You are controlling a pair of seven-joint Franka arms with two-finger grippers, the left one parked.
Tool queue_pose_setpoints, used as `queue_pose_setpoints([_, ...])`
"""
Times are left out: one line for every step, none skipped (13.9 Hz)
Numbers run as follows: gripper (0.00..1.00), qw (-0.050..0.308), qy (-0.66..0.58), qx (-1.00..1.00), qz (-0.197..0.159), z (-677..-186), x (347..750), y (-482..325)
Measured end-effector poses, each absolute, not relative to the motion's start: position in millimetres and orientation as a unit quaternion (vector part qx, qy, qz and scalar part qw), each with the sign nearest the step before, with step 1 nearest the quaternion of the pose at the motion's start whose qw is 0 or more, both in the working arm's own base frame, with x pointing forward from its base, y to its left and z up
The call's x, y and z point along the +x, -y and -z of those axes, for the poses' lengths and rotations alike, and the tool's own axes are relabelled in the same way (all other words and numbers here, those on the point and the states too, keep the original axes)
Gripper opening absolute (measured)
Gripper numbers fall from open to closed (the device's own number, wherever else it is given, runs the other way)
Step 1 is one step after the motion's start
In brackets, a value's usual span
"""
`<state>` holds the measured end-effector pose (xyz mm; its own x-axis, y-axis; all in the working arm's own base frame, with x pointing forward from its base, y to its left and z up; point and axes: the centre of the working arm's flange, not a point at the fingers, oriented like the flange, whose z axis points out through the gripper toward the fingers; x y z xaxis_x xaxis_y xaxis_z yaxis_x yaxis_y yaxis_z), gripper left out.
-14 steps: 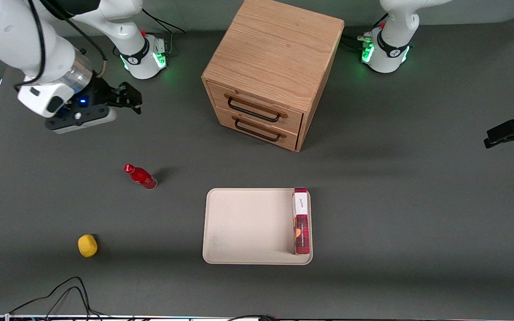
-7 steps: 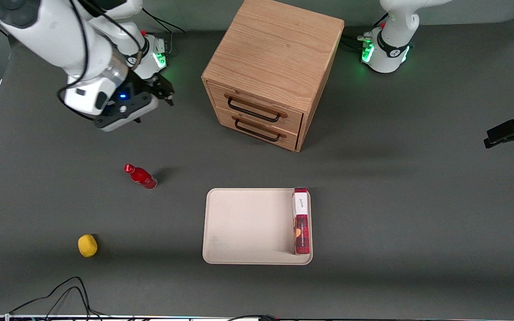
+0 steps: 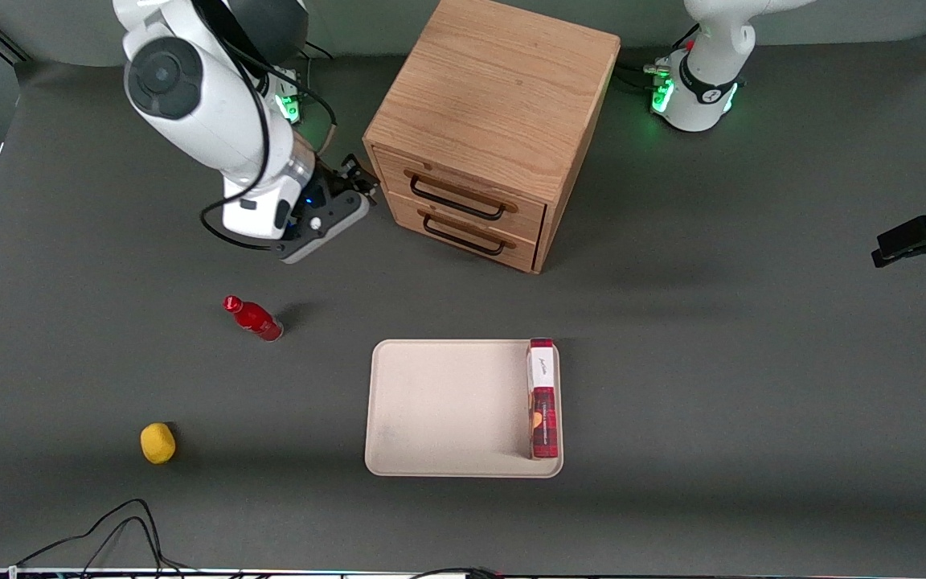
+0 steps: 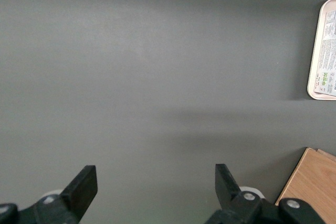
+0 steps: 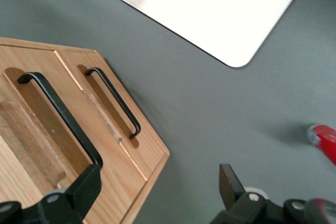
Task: Open upper drawer
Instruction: 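Move the right gripper toward the upper drawer's black handle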
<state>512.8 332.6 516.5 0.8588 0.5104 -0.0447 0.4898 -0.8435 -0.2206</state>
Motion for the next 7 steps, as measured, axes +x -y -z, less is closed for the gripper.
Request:
queue_pose_setpoints([1.00, 0.104, 0.271, -0.956, -0.053, -511, 514, -341])
queue_pose_setpoints([1.00, 0.103, 0.284, -0.952, -0.056, -505, 515, -349])
queue_pose_setpoints([1.00, 0.101, 0.296, -0.948, -0.057, -501, 516, -358])
queue_pose_setpoints([1.00, 0.101, 0.307, -0.944, -0.057, -499, 515, -368])
queue_pose_setpoints([1.00, 0.099, 0.317, -0.942, -0.055, -497, 515, -378])
queue_pose_setpoints([1.00, 0.094, 0.327, -0.939, -0.054, -495, 513, -387])
queue_pose_setpoints([1.00, 0.091, 0.336, -0.936, -0.054, -492, 511, -396])
